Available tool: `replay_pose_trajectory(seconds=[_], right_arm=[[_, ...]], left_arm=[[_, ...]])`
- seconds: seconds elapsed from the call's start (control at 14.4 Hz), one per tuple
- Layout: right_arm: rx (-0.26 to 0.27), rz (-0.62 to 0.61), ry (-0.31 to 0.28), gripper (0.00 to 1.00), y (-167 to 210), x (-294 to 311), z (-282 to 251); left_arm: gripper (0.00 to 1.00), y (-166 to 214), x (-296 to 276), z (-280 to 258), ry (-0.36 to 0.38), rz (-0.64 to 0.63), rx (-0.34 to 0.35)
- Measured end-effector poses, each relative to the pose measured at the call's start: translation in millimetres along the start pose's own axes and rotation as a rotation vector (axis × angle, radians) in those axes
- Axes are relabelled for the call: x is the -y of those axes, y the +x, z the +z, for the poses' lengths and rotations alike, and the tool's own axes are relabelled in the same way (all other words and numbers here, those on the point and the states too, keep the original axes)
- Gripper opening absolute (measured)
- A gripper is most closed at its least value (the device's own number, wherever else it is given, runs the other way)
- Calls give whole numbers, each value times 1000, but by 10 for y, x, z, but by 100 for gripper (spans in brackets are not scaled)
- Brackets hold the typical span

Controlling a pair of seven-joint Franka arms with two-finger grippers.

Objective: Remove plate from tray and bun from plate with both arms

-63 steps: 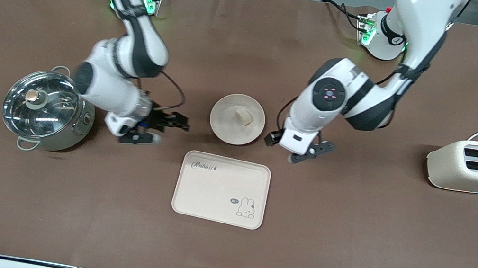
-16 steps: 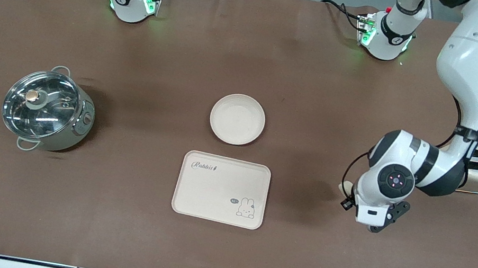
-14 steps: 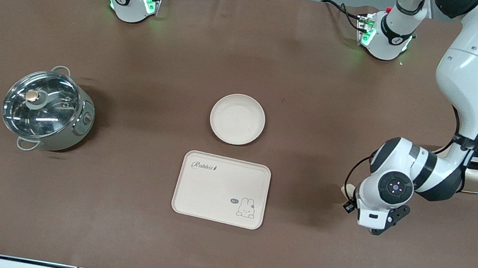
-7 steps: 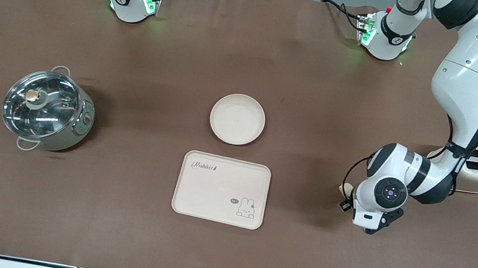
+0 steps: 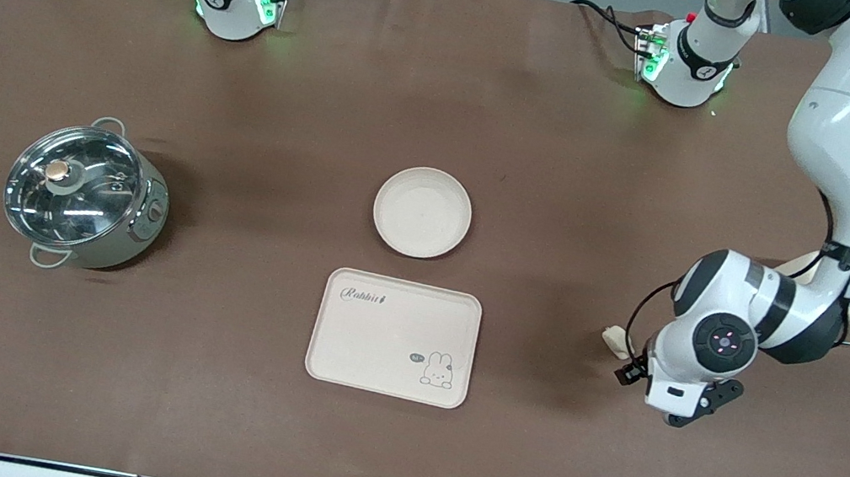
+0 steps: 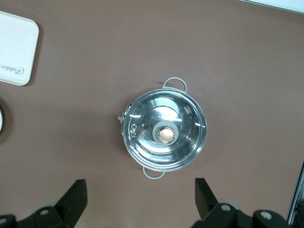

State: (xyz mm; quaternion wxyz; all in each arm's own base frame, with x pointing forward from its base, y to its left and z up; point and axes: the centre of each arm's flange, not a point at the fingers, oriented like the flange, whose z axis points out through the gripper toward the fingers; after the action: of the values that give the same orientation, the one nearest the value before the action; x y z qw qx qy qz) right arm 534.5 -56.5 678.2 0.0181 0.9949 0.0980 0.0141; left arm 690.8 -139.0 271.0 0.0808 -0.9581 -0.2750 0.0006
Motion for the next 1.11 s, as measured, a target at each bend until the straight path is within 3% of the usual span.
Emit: replay_pose_trajectory(seconds=[0.35,0.56,0.76,1.11], right_arm=[[3,0,1,100,0,1,8],[4,0,1,100,0,1,11],[4,0,1,100,0,0,12],[5,1,2,100,-1,0,14]], left_arm=[[100,134,385,-1185,-10,128,-102],[100,119,876,-2004,-40,210,-93],[100,-121,1231,-2677,-30,372,-94],[100,-649,1536,-3344,-84,538,-53]])
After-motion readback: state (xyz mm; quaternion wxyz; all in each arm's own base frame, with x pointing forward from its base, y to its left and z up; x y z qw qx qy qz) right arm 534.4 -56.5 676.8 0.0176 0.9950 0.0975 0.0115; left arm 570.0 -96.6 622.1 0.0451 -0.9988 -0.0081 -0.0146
